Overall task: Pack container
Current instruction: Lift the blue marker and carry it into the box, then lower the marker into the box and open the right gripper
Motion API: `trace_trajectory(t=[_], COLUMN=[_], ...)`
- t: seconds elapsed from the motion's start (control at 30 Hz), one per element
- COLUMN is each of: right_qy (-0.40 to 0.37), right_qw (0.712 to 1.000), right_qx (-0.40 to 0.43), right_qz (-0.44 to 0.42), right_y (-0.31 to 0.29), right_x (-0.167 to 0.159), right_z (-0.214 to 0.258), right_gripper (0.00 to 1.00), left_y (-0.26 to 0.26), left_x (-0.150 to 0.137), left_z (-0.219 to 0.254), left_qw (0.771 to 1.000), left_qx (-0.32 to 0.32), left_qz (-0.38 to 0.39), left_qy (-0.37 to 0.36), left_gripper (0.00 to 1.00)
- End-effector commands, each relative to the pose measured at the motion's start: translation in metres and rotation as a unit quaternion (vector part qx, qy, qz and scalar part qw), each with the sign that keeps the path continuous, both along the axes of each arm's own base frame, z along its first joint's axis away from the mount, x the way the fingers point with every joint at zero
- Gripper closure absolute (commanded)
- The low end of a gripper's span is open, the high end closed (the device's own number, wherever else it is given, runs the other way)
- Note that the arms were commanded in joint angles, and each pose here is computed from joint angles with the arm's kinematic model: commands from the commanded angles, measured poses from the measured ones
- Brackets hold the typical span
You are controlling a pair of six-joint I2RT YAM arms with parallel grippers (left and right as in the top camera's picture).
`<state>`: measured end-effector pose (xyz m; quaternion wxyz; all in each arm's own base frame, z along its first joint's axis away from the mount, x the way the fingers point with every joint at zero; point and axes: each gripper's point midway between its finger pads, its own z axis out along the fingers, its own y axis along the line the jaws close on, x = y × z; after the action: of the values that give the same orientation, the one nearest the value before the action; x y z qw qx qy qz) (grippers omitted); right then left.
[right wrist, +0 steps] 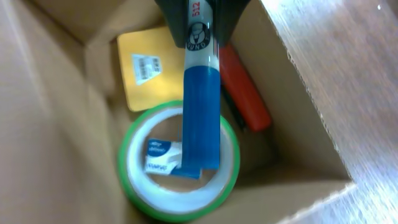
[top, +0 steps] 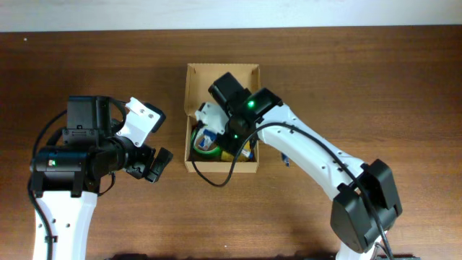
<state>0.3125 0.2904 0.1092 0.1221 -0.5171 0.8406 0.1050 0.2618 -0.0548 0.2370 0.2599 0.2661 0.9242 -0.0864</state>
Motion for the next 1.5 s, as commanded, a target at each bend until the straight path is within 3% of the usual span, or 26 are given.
trace_trajectory(t=[0.0, 0.7, 0.83, 0.93, 0.97, 1.33, 1.47], right_qy=[0.014, -0.020, -0.020, -0.021, -0.022, -0.022, -0.037], right_qw=[1.000, 0.977, 0.977, 0.977, 0.977, 0.978, 0.991], right_qx=[0.000, -0.022, -0.022, -0.021, -0.021, -0.021, -0.026], right_qz=[0.016, 0.210, 0.211, 0.210, 0.210, 0.206, 0.124], right_y=[0.003, 0.006, 0.007, 0.007, 0.007, 0.007, 0.009], right_x=[-0.010, -0.033, -0.032, -0.032, -0.032, -0.031, -0.013], right_z=[-0.016, -0.034, -0.034, -0.034, -0.034, -0.033, -0.017], right_gripper=[0.96, 0.96, 0.94, 0.74, 0.72, 0.71, 0.72], left_y=[0.002, 0.002, 0.002, 0.002, 0.002, 0.002, 0.002], left_x=[0.001, 0.001, 0.001, 0.001, 0.001, 0.001, 0.001], left_z=[-0.001, -0.001, -0.001, -0.001, -0.001, -0.001, -0.001], left_qw=[1.000, 1.000, 1.000, 1.000, 1.000, 1.000, 1.000], left_qx=[-0.001, -0.001, -0.001, -0.001, -0.001, -0.001, -0.001], left_qz=[0.008, 0.008, 0.008, 0.008, 0.008, 0.008, 0.008], left_qy=[0.002, 0.002, 0.002, 0.002, 0.002, 0.002, 0.002], left_gripper=[0.00, 0.00, 0.00, 0.00, 0.00, 0.00, 0.01])
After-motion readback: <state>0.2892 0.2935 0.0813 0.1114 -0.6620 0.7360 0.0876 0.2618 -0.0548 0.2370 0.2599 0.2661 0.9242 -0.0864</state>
